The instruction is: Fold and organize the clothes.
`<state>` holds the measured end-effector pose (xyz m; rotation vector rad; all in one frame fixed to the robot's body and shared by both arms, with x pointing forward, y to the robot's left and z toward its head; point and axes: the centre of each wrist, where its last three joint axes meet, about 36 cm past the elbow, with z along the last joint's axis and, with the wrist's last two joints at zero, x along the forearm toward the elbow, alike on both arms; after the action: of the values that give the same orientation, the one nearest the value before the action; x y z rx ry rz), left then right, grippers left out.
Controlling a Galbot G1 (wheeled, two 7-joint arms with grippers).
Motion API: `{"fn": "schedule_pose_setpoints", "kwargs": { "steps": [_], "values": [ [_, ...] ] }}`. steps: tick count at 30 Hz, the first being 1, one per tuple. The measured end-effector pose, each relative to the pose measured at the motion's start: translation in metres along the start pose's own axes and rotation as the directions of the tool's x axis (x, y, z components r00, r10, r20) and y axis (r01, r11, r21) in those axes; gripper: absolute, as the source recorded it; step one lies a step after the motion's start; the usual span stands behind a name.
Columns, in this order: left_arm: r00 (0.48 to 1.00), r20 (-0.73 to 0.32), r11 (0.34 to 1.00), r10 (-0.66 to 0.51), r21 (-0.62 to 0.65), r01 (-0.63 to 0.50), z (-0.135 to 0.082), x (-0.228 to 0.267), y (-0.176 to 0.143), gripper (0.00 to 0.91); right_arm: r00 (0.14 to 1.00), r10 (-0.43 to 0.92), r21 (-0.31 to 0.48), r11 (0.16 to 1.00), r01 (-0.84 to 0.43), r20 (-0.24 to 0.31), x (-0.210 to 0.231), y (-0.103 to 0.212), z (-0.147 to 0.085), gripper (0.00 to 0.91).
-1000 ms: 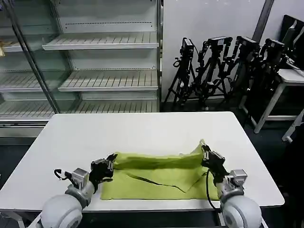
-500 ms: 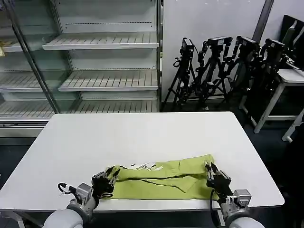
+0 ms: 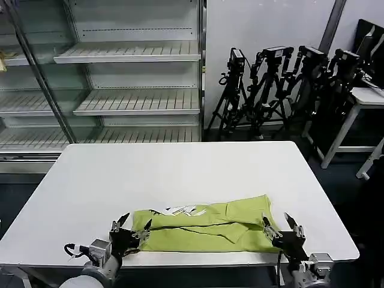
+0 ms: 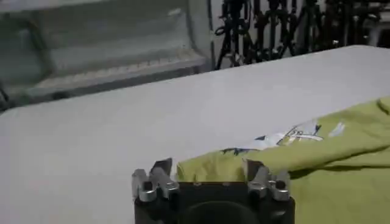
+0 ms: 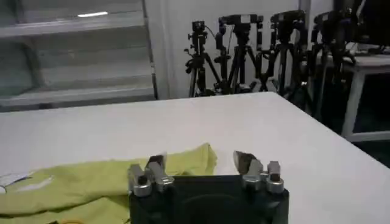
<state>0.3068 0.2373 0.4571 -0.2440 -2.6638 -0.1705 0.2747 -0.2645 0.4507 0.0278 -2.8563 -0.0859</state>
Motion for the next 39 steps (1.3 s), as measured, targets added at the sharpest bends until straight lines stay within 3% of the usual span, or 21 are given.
{"fn": "schedule_pose_setpoints", "kwargs": {
  "steps": [6, 7, 9, 10, 26, 39],
  "values": [
    [0.999, -0.039, 0.994, -0.006, 0.105, 0.01, 0.005, -0.006, -0.008, 0.907, 1.0, 0.011, -0.002, 1.0, -0.011, 0.0, 0.01, 0.0, 0.0, 0.907],
    [0.999, -0.045, 0.992, -0.004, 0.123, 0.009, 0.006, -0.008, -0.01, 0.746, 1.0, 0.013, -0.003, 1.0, -0.013, 0.001, 0.012, -0.001, 0.0, 0.907],
    [0.998, -0.055, 0.989, 0.001, 0.149, 0.007, 0.008, -0.011, -0.011, 0.111, 1.0, 0.018, -0.004, 1.0, -0.018, -0.001, 0.014, -0.001, 0.0, 0.907],
    [0.998, -0.06, 0.986, 0.004, 0.164, 0.006, 0.008, -0.012, -0.012, 0.05, 1.0, 0.02, -0.005, 1.0, -0.02, 0.0, 0.016, -0.002, 0.0, 0.907],
    [0.995, -0.086, 0.951, 0.051, 0.308, -0.022, 0.012, -0.02, -0.016, 0.05, 0.999, 0.036, -0.028, 0.999, -0.036, -0.004, 0.035, -0.001, -0.001, 0.907],
    [0.99, -0.108, 0.905, 0.086, 0.424, -0.032, 0.012, -0.016, 0.004, 0.05, 0.999, 0.038, -0.039, 0.999, -0.038, 0.004, 0.043, -0.002, -0.009, 0.907]
  ]
}}
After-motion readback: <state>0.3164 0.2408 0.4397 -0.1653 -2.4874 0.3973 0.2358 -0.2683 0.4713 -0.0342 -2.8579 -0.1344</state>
